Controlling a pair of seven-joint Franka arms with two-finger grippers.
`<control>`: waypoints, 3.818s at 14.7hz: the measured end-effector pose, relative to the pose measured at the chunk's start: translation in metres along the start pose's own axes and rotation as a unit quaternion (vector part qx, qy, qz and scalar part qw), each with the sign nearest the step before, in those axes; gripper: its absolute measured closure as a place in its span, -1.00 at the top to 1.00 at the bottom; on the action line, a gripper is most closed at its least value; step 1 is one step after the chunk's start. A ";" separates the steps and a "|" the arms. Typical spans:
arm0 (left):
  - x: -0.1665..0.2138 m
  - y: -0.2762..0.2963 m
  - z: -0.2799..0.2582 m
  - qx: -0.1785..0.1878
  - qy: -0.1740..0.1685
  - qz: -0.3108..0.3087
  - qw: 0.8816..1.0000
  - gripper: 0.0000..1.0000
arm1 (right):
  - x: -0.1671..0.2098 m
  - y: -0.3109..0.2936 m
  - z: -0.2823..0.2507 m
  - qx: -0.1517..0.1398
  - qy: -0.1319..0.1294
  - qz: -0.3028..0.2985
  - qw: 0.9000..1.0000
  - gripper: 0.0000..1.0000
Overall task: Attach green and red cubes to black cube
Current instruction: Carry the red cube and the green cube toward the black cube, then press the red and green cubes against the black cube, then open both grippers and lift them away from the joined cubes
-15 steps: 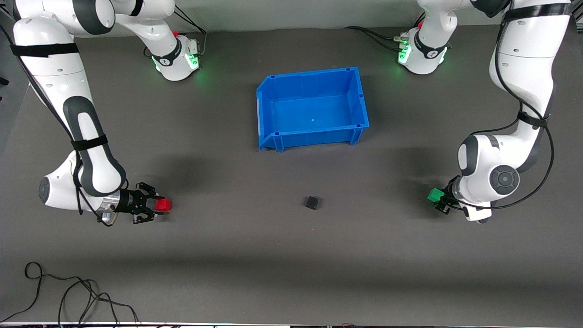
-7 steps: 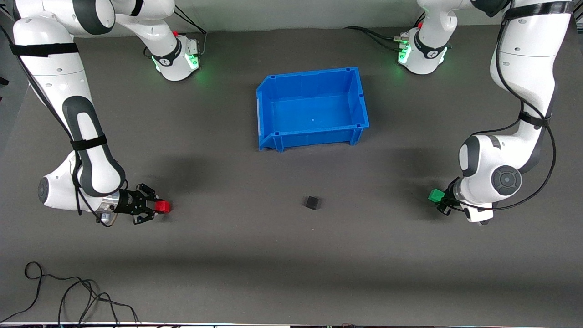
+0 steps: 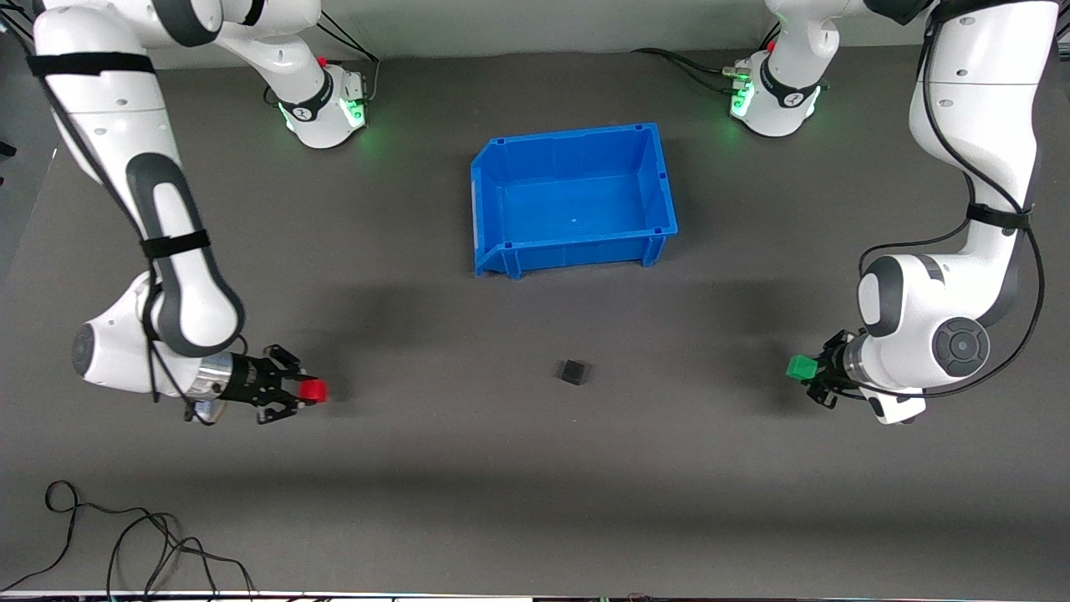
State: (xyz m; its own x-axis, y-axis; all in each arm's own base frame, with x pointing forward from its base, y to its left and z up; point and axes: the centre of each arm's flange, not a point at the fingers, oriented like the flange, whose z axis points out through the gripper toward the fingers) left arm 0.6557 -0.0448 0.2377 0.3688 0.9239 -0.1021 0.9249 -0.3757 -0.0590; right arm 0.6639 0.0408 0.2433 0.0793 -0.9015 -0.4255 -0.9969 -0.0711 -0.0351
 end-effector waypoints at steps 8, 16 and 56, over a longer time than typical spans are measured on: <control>-0.177 0.060 0.041 -0.004 0.003 -0.075 0.997 -0.27 | -0.190 -0.005 0.062 0.034 0.010 0.062 0.997 -0.20; -0.290 0.083 0.071 -0.082 -0.019 -0.056 0.995 -0.27 | -0.301 0.021 0.158 0.083 0.006 0.165 0.983 -0.20; -0.287 0.109 0.055 -0.079 0.009 -0.032 0.996 1.00 | -0.350 0.026 0.204 0.127 0.031 0.155 0.979 1.00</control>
State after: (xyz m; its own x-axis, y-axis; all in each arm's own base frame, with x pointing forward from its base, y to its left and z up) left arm 0.6453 -0.3553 0.2057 0.3082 0.9475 -0.0849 0.9493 -0.3005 0.0924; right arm 0.6107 0.4411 0.2069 -0.2344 -0.8876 -0.3964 -0.9403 0.3105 -0.1394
